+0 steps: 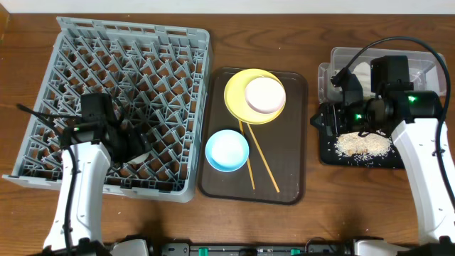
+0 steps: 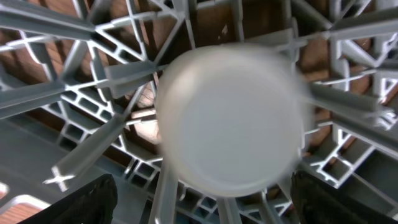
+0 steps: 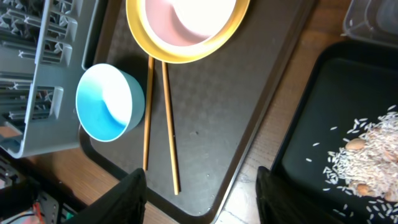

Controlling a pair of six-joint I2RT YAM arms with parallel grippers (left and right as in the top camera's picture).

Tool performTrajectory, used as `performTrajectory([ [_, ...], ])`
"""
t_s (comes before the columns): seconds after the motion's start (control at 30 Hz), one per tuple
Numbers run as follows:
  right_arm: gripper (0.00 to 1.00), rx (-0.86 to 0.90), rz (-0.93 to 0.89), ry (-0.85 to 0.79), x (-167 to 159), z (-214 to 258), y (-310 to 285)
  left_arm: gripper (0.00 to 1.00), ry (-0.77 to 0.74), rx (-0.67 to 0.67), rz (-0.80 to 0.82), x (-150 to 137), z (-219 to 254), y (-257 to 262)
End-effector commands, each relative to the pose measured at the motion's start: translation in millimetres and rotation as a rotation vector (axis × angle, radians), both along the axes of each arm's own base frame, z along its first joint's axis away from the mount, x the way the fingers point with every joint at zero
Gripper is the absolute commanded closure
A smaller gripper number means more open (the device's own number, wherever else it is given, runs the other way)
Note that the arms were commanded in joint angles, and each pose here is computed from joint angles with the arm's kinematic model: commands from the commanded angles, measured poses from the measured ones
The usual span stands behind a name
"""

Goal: Sort waste into correct bins and load items into the dishwasher
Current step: 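Reach the left gripper to the light-blue bowl and grasp its rim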

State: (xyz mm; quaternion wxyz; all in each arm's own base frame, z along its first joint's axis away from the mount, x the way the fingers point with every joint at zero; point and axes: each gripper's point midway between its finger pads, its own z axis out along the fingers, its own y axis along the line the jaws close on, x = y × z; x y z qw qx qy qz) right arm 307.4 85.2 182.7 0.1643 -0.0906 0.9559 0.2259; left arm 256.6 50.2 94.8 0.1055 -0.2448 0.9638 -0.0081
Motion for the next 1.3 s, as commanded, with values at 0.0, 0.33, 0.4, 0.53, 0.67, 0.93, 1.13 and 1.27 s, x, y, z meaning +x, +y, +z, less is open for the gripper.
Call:
performTrajectory([
  [0.0, 0.39, -0.003, -0.013, -0.081, 0.9, 23.0, -6.1, 0.1, -0.121, 0.02, -0.006, 16.1, 44.2, 2.4],
  [0.33, 0.23, -0.065, -0.247, -0.141, -3.2, 46.5, -59.1, 0.09, -0.303, -0.063, -0.333, 28.5, 90.0, -95.3],
  [0.4, 0.19, -0.091, -0.317, -0.123, -4.6, 44.6, -73.1, 0.09, -0.315, -0.073, -0.436, 29.0, 89.8, -125.3],
  [0.53, 0.14, -0.095, -0.349, -0.107, -7.2, 42.8, -82.4, 0.09, -0.316, -0.103, -0.621, 23.4, 83.1, -182.6],
  [0.67, 0.14, -0.095, -0.35, -0.107, -7.1, 42.9, -82.9, 0.09, -0.254, -0.075, -0.792, 11.6, 55.6, -234.1],
  [0.93, 0.13, -0.095, -0.35, -0.108, -7.1, 42.8, -83.0, 0.11, -0.104, -0.053, -0.931, -0.2, -8.4, -280.5],
  [1.13, 0.13, -0.095, -0.35, -0.108, -7.1, 42.8, -83.0, 0.27, 0.036, -0.018, -0.952, -9.8, -54.7, -282.3],
  [1.27, 0.13, -0.095, -0.35, -0.108, -7.0, 42.9, -83.0, 0.41, 0.089, -0.004, -0.951, -11.9, -74.6, -280.6],
])
